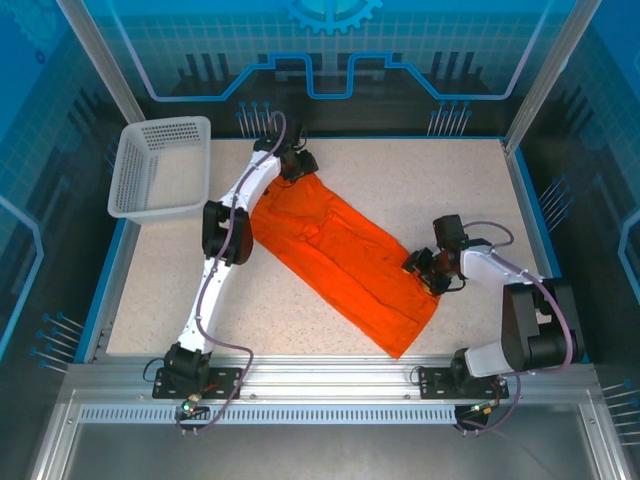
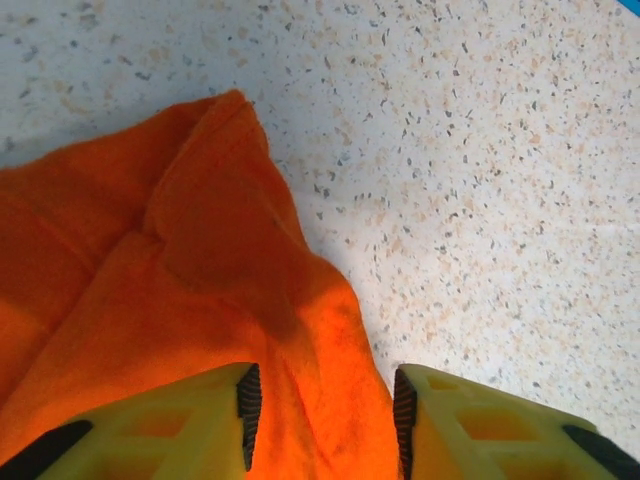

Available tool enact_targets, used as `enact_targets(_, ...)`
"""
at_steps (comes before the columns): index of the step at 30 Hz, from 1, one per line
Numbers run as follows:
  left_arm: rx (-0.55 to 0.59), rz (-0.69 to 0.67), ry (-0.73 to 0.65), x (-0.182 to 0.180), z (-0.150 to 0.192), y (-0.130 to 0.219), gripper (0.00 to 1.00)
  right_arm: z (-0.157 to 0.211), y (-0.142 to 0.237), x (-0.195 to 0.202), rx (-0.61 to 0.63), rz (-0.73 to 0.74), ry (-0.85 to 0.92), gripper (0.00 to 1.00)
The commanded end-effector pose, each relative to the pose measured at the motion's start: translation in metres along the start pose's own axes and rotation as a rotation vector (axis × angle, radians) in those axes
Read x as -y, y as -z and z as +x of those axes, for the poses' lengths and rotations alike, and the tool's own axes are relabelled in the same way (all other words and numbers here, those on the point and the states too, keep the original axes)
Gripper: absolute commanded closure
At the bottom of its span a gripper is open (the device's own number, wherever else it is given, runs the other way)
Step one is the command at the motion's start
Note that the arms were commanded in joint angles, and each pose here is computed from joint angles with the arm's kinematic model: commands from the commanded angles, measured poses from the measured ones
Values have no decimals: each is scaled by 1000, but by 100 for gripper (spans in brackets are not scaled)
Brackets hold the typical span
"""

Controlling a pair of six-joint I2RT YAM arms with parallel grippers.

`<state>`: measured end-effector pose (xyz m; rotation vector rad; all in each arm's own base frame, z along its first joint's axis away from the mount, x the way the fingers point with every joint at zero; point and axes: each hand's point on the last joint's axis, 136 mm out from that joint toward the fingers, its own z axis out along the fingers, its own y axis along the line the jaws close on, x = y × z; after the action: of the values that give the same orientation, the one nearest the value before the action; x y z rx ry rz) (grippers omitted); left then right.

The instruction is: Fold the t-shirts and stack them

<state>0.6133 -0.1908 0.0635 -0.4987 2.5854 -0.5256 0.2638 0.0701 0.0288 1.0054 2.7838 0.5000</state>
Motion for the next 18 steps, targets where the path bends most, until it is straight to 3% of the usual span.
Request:
enact_targets(1, 97, 66, -64, 38, -24, 92, 55, -14, 26, -1, 92, 56, 109, 32)
enact_targets(4, 123, 29, -51, 27, -17, 132, 51, -13, 42, -26, 127, -27, 290, 28)
enact_targets(8, 172, -6, -11, -1, 8, 165, 38, 24, 51, -63, 98, -180, 576, 22)
enact_targets(10, 179, -43, 6, -22, 25, 169, 31, 46, 50, -71, 54, -180, 693, 21)
enact_targets(13, 139, -103, 41, -51, 55, 164, 29, 78, 38, -68, -52, -140, 784, 21)
enact_targets(18, 6, -193, 67, -88, 95, 126, 27, 123, 16, -60, -187, -88, 896, 22)
